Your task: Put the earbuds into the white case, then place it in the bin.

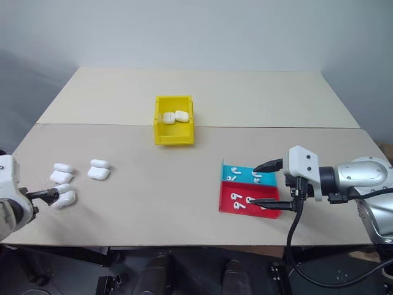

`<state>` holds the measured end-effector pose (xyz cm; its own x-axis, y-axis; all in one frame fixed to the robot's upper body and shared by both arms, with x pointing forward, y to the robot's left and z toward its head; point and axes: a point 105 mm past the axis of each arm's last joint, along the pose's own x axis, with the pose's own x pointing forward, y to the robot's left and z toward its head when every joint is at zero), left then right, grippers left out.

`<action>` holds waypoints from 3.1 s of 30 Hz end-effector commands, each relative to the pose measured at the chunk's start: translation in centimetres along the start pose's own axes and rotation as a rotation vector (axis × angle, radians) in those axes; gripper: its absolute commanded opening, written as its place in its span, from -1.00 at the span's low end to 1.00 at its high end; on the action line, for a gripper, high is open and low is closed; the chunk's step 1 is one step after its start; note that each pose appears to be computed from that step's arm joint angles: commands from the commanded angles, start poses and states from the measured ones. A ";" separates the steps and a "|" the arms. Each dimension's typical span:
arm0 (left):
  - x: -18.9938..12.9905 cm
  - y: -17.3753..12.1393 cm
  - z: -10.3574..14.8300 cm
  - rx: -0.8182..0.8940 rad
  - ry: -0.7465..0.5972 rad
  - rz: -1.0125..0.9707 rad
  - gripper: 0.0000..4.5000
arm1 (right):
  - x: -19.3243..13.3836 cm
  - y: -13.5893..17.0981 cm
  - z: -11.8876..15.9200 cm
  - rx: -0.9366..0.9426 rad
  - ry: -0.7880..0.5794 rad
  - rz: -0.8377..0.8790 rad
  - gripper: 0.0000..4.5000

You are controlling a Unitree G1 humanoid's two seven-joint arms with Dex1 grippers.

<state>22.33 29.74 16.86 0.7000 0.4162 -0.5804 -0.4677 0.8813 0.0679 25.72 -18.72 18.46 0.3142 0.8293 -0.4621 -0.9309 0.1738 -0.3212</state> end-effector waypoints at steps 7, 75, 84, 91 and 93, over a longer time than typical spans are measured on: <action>1.6 -0.8 -0.6 -0.046 0.067 0.003 1.00 | -1.1 0.2 0.8 -0.016 0.027 -0.023 0.98; 5.2 -0.9 -1.5 -0.051 0.246 0.025 0.22 | -1.3 1.3 0.3 0.015 0.051 -0.067 1.00; 2.5 -2.8 0.3 0.130 0.113 -0.096 0.22 | -1.5 1.1 0.5 0.005 0.055 -0.075 1.00; -3.9 -9.0 3.6 0.527 -0.213 -0.560 0.22 | -2.2 0.4 1.3 -0.053 0.067 -0.101 1.00; -4.4 -11.1 3.8 0.574 -0.329 -0.667 0.22 | -2.2 -0.2 1.7 -0.057 0.082 -0.120 1.00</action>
<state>25.99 20.42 21.09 0.8679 -0.1635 -0.4690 0.2916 0.9321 0.2147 24.66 -19.66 19.49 0.4048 0.7718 -0.4904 -0.8995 0.2398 -0.3652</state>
